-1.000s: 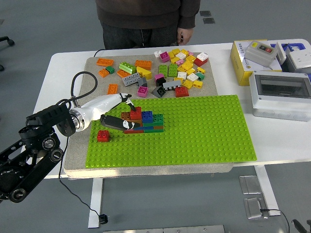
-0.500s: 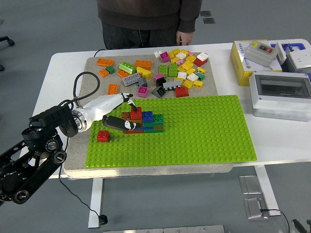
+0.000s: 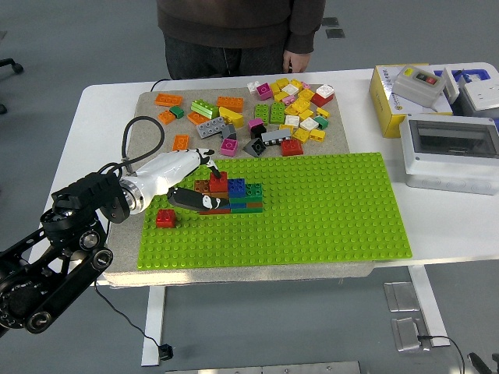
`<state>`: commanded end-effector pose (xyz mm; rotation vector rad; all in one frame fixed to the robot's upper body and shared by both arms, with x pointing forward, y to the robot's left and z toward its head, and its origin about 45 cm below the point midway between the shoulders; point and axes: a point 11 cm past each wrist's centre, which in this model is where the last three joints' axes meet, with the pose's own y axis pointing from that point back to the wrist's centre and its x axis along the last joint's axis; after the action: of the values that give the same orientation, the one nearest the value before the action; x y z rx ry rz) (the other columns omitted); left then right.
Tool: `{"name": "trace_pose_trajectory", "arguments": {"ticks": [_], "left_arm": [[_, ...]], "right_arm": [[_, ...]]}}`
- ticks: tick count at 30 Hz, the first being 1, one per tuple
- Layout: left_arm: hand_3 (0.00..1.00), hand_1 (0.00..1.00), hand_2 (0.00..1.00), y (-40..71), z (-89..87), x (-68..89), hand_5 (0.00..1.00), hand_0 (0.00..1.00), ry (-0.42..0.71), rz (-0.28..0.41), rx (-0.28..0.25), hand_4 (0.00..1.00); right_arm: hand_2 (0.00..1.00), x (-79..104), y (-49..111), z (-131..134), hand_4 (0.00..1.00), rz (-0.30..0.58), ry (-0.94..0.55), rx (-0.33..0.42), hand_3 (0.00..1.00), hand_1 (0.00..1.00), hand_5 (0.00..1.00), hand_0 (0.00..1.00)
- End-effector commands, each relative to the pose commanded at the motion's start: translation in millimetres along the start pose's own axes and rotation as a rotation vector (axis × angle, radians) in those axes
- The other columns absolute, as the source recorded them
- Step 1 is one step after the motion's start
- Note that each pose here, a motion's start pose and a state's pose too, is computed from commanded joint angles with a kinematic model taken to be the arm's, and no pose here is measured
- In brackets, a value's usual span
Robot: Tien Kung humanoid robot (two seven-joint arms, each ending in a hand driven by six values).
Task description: Pick up the brick,pile it on top of brick,press brick,pick up the brick,pile it on top of brick,press brick
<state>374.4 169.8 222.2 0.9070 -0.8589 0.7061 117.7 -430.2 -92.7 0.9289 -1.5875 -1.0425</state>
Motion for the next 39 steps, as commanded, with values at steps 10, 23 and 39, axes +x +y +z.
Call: {"name": "trace_pose_trajectory", "arguments": {"ticks": [10, 23, 39], "left_arm": [[0.674, 0.994, 0.998, -0.5, -1.1, -2.4, 0.565, 0.975, -0.004, -0.010, 0.006, 0.856], [0.641, 0.989, 0.998, -0.1, -3.8, -1.0, 0.559, 0.971, 0.034, -0.009, 0.000, 0.836], [0.577, 0.986, 0.998, 17.0, 5.3, 25.1, 0.556, 0.969, 0.118, 0.067, -0.080, 0.823]], "right_arm": [[0.664, -0.3, -0.1, 0, 0.599, -0.001, 0.000, 0.000, 0.748, 0.669, 0.984, 0.729], [0.664, -0.1, -0.4, 3, 0.599, 0.000, 0.002, -0.005, 0.747, 0.670, 0.983, 0.729], [0.664, -0.1, -0.7, 4, 0.598, 0.000, 0.009, -0.009, 0.747, 0.670, 0.983, 0.729]]}}
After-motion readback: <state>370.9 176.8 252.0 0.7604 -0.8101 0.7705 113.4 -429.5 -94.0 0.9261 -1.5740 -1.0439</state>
